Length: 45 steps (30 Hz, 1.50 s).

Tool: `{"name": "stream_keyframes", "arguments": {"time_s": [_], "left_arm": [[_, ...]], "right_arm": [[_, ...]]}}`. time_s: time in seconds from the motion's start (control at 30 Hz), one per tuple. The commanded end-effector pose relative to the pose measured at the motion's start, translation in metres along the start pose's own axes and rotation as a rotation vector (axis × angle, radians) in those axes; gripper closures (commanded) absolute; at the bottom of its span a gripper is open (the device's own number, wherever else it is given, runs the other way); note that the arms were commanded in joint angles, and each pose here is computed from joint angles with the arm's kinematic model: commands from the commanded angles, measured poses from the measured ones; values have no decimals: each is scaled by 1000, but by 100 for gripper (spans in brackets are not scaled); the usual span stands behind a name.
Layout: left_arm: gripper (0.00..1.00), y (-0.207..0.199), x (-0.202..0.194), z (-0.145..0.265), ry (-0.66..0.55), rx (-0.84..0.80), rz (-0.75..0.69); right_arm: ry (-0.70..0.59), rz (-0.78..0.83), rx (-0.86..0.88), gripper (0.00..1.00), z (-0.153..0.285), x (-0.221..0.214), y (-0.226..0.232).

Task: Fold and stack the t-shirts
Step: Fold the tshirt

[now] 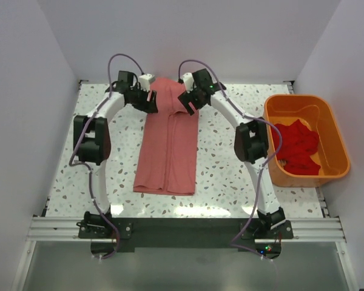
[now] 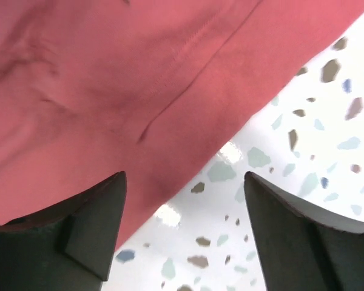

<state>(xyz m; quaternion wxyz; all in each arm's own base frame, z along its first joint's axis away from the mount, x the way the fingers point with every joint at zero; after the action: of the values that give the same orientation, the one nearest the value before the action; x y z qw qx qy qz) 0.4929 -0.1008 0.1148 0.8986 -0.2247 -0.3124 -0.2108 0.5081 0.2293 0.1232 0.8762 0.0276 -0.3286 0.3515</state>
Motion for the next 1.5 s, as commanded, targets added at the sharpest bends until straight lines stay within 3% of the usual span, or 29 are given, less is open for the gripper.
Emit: {"name": "stream_keyframes", "arguments": {"time_s": [0.0,0.07,0.1,0.17,0.2,0.27,0.3,0.37,0.4,0.47,0.53,0.63,0.8,1.0,1.33,1.47], "left_arm": [[27,-48,90,113,-345,6,-278],[15,-69,100,159,-447,26,-398],[0,-76,101,172,-474,22,-437],[0,-95,94,203,-529,24,-514],[0,-101,93,211,-574,36,-504],[0,-113,73,226,-584,17,-547],[0,-119,55,225,-516,-32,-549],[0,-131,33,231,-444,-139,-709],[0,-134,11,230,-355,-192,-685],[0,-136,-21,230,-261,-237,-754],[0,-145,-79,233,-124,-367,-908],[2,-150,-148,230,-26,-432,-973],[12,-158,-234,212,5,-566,-1100],[23,-145,-264,188,7,-528,-1181],[31,-128,-271,164,57,-516,-1177],[38,-123,-270,157,76,-505,-1176]], "right_arm": [[-380,40,-12,11,144,92,-11],[-456,56,11,1,193,99,-7],[-480,64,45,1,205,99,-2],[-471,62,71,1,220,87,6],[-512,67,92,1,248,86,10],[-468,107,182,1,255,64,22],[-488,209,214,1,275,59,26],[-410,248,354,1,280,32,49],[-410,284,375,1,291,23,55],[-290,332,445,1,281,-12,82],[-231,428,508,1,275,-49,112],[-165,574,557,2,260,-99,155],[-162,787,587,10,238,-153,214],[-137,816,556,32,200,-175,233],[-161,822,534,37,180,-178,240],[-143,815,552,44,172,-182,248]]}}
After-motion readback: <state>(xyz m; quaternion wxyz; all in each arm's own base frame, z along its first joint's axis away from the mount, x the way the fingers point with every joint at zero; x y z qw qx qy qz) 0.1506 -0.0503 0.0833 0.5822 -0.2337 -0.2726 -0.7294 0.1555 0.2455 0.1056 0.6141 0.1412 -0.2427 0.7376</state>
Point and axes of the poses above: each gripper's point midway between its finger pads, its own z axis back along the fingers, its own y axis along the line the jaws close on, x = y × z, the point moved 8 cm from there along z, back along the fingers, and after that the axes turned 1 degree about z, right-handed, at the moved point
